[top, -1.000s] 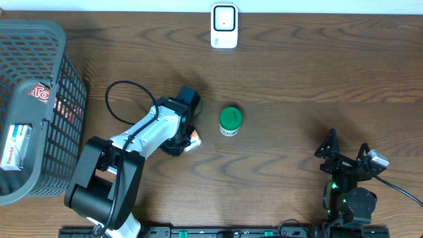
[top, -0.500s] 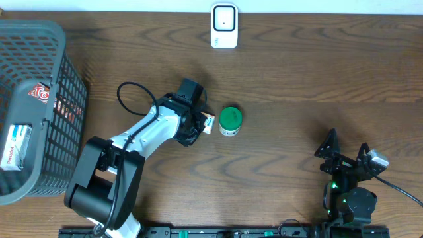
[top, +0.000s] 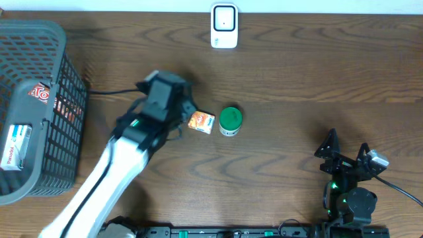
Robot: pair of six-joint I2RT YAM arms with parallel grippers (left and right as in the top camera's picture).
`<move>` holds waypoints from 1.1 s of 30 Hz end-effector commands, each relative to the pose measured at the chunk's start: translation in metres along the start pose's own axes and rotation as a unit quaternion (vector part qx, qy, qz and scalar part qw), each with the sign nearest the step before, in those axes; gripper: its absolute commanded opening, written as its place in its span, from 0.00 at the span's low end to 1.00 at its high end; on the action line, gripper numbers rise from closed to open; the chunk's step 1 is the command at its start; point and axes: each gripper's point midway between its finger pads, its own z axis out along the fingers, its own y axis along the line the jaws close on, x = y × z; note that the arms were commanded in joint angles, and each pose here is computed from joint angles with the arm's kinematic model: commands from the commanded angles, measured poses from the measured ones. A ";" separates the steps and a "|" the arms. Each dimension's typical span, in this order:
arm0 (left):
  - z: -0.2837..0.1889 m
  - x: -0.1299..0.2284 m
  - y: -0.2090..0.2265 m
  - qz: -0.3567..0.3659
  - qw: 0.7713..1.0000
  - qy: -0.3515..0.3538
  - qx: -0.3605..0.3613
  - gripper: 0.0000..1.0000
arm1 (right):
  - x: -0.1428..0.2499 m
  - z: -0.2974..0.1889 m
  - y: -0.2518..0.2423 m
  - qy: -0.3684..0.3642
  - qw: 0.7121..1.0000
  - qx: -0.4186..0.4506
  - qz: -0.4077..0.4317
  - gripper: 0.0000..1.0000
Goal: Scan the item barcode
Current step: 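Place the orange sachet beside the jar and release, then reach the left gripper into the basket and grasp the TOP chocolate bar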
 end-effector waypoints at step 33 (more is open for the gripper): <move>-0.192 -0.219 0.275 -0.286 0.823 -0.418 -0.257 0.88 | 0.000 0.000 0.000 -0.002 1.000 0.000 0.004 0.99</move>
